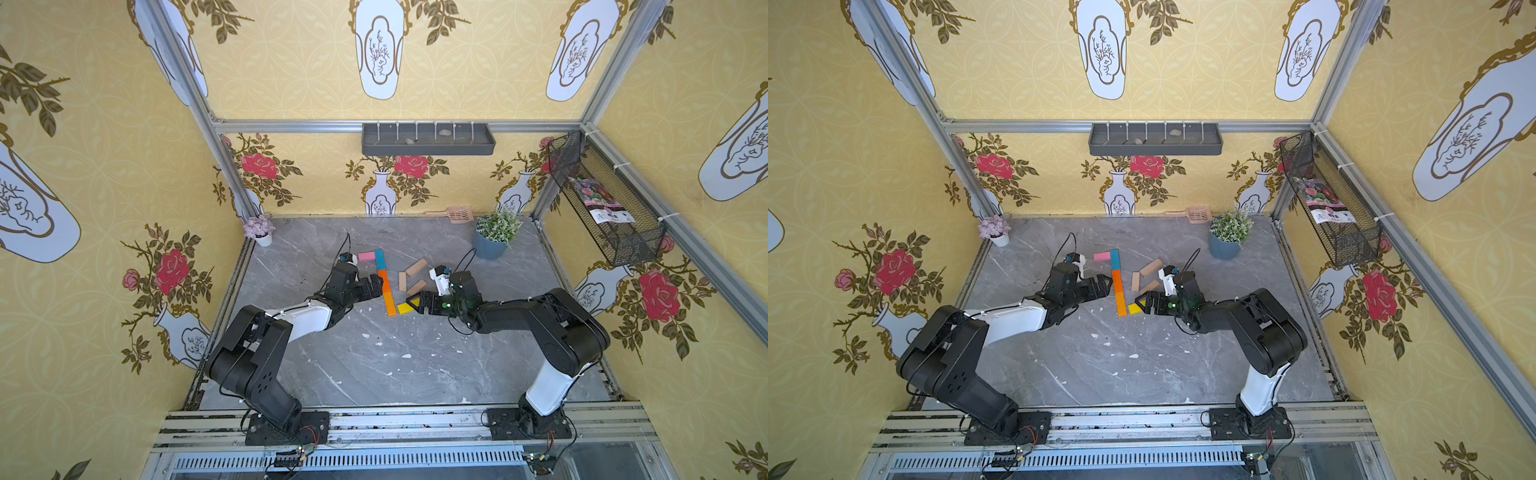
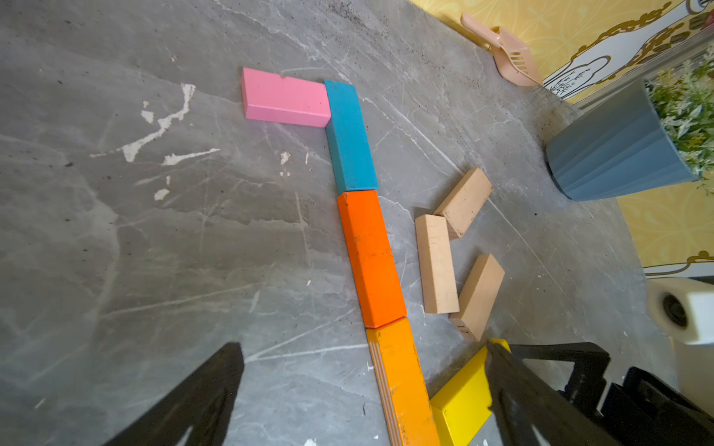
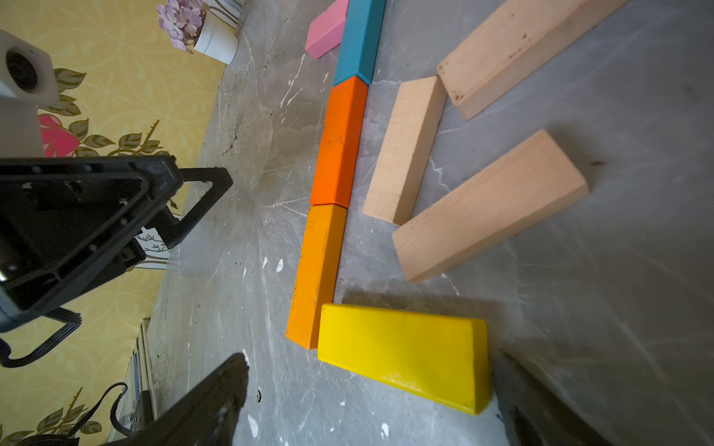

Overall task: Assemble a giraffe with building blocks
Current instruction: Assemble the building block at the center of the board.

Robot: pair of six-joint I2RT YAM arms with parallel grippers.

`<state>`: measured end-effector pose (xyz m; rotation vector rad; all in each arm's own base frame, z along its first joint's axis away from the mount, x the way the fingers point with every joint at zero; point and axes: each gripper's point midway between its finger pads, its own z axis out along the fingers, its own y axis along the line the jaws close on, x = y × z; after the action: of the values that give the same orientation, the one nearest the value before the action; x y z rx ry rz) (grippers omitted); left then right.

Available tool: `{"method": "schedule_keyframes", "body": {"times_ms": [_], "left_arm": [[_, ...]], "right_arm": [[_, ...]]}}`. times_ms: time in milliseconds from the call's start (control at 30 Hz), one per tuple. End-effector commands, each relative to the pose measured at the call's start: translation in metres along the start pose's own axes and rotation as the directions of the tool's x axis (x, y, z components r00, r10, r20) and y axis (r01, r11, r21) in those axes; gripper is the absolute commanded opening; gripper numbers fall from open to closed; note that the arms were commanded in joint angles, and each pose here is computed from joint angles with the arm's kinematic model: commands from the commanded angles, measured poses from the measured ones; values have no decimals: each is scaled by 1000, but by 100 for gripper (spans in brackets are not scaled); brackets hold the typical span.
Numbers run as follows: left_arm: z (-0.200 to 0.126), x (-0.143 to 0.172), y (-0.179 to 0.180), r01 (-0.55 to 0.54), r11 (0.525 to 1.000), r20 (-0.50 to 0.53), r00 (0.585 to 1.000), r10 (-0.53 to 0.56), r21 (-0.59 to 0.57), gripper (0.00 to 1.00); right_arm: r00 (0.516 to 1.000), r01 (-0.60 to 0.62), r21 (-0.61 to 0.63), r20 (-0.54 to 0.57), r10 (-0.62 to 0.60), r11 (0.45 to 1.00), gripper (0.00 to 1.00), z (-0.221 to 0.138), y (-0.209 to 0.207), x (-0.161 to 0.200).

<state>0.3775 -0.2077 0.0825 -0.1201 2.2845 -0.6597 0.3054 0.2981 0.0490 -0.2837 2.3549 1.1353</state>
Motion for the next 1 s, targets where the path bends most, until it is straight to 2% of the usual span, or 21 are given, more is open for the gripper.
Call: {"method": "schedule_keyframes", "body": {"times_ms": [0,633,967], "left_arm": [[0,-3,-2,-17,1000,14,1000,16,11,99],[-3,-5,-2,-28,1000,28,999,28,4,99],[-4,-6,-2,-33,999,31,999,33,8,99]], "right_arm": [[1000,-2,-9,-10,2,1000,98,2,4,4],[1000,3,25,-9,-2,1000,98,-6,4,13],[1000,6,3,-19,-6,1000,97,-2,10,15]]}}
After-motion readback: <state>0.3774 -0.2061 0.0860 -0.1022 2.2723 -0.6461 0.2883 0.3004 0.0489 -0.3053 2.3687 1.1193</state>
